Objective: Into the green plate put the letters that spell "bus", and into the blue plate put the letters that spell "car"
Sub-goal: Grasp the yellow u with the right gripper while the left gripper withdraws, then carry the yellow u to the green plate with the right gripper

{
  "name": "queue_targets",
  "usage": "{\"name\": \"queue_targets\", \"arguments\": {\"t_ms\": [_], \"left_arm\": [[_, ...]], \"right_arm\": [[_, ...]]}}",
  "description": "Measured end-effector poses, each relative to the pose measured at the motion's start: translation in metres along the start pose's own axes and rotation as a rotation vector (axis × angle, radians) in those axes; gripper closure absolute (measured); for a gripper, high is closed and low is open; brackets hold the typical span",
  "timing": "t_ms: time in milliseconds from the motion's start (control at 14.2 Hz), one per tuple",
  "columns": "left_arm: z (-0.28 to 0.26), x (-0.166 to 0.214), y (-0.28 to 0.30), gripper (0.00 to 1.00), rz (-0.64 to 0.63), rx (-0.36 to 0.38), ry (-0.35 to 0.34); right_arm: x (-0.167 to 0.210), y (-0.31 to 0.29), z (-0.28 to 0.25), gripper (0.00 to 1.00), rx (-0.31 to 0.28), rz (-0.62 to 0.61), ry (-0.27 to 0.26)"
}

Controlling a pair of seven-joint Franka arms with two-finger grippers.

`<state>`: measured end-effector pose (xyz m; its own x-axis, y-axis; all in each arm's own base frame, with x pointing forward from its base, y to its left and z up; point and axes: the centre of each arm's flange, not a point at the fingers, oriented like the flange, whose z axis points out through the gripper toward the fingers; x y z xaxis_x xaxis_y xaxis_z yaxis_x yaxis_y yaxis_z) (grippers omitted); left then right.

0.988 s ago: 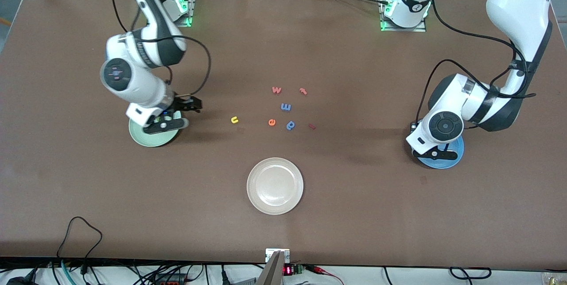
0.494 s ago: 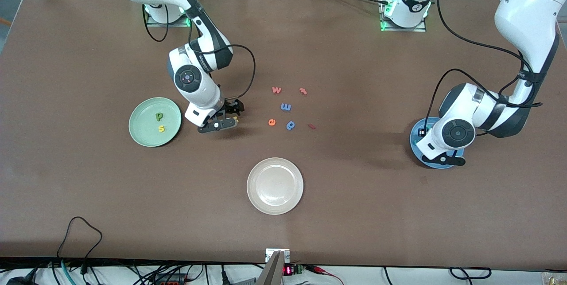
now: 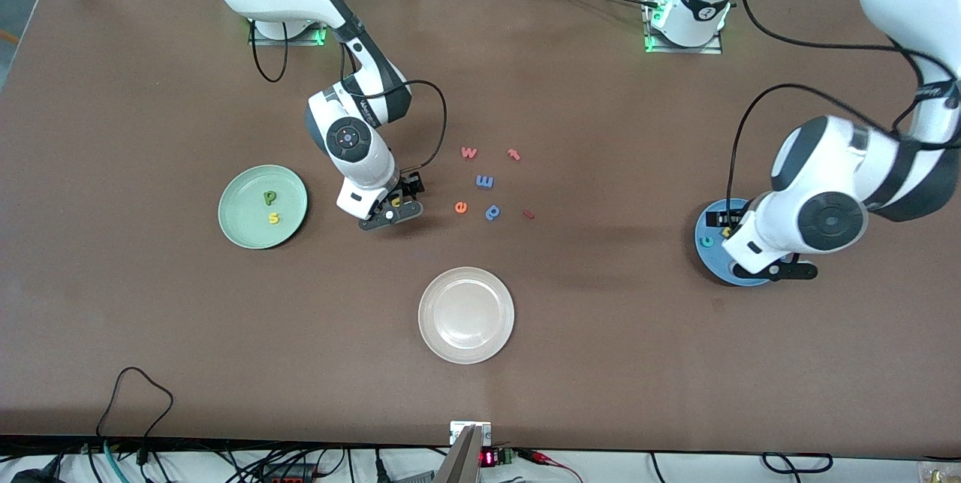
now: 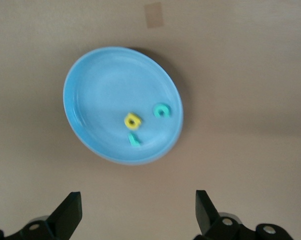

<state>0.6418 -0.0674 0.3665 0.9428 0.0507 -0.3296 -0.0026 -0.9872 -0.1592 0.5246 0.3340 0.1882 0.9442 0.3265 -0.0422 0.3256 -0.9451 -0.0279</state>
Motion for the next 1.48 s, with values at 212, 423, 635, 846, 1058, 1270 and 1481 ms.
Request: {"name": "queue_targets", "arguments": {"t_ms": [212, 423, 635, 846, 1058, 1270, 1481], "left_arm": [[-0.057, -0.026, 0.008, 0.00, 0.003, -0.100, 0.004], [-0.105, -0.058, -0.018, 0.00, 0.060, -0.115, 0.061], [-0.158, -0.101, -0.063, 0.00, -0.001, -0.110, 0.184], [-0.186, -0.151, -0.083, 0.00, -0.027, -0.128, 0.319], [-0.174, -0.167, -0.062, 0.00, 0.009, -0.118, 0.301], [-0.170, -0.168, -0.043, 0.00, 0.044, -0.111, 0.292], [-0.170, -0.168, -0.042, 0.00, 0.047, -0.110, 0.289]], "right_arm": [[-0.001, 0.000, 0.005, 0.39, -0.017, -0.020, -0.005], [-0.002, 0.000, 0.013, 0.39, -0.020, -0.022, -0.015], [-0.002, -0.002, 0.015, 0.41, -0.023, -0.028, -0.015], [0.000, -0.001, 0.012, 0.71, -0.025, -0.028, -0.008], [0.000, -0.001, 0.012, 0.73, -0.025, -0.028, -0.008], [0.006, 0.005, 0.005, 0.73, -0.025, -0.018, 0.011], [0.015, 0.059, -0.039, 0.73, -0.034, 0.063, 0.000]]}}
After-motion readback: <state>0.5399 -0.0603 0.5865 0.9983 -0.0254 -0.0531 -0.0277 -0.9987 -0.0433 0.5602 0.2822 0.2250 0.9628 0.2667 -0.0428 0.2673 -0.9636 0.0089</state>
